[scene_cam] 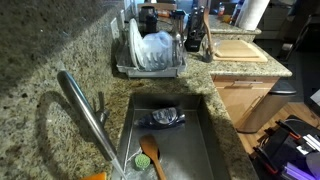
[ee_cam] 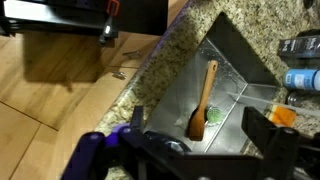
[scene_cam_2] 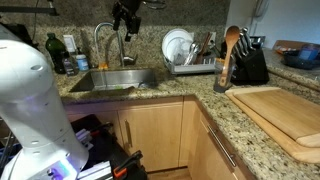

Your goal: Turn off the faucet of the sink. Pick up the wooden spoon from the cup and put it on the wooden board.

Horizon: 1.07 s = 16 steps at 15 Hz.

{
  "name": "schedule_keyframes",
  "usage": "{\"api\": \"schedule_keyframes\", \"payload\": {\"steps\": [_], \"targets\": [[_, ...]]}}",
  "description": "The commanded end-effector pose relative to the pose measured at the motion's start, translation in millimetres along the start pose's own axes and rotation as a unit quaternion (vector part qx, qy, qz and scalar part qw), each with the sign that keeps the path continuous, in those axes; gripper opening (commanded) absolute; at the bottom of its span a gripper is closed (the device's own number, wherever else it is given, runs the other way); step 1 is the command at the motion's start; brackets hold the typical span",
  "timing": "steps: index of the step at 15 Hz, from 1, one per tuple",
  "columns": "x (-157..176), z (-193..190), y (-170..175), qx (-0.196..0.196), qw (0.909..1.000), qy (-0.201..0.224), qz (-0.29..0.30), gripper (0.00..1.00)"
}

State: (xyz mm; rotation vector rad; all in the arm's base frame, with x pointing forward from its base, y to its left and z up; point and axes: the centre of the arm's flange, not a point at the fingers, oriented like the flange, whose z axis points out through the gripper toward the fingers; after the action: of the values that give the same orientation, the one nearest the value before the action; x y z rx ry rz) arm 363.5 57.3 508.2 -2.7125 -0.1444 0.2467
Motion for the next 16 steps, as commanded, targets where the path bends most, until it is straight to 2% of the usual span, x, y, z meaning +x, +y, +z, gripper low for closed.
{"api": "schedule_keyframes", "payload": {"steps": [1,2,3,5,7,8,9,10,12,14,16], "targets": [[61,49,-66,-0.011,0.9948,-0.041,-0.092,1.00],[76,65,-85,-0.019,0.9913,-0.052,-0.119,1.00],[33,51,-64,-0.016,0.9962,-0.032,-0.079,1.00],[51,75,-88,-0.026,0.9927,-0.051,-0.106,1.00],[61,80,-90,-0.025,0.9918,-0.059,-0.111,1.00],[62,90,-80,-0.029,0.9941,-0.056,-0.088,1.00],[69,108,-77,-0.049,0.9955,-0.048,-0.065,1.00],[82,134,-82,-0.046,0.9963,-0.040,-0.060,1.00],[110,174,-103,-0.071,0.9942,-0.007,-0.081,1.00],[138,200,-130,-0.121,0.9853,0.043,-0.113,1.00],[163,211,-158,-0.161,0.9728,0.093,-0.139,1.00]]}}
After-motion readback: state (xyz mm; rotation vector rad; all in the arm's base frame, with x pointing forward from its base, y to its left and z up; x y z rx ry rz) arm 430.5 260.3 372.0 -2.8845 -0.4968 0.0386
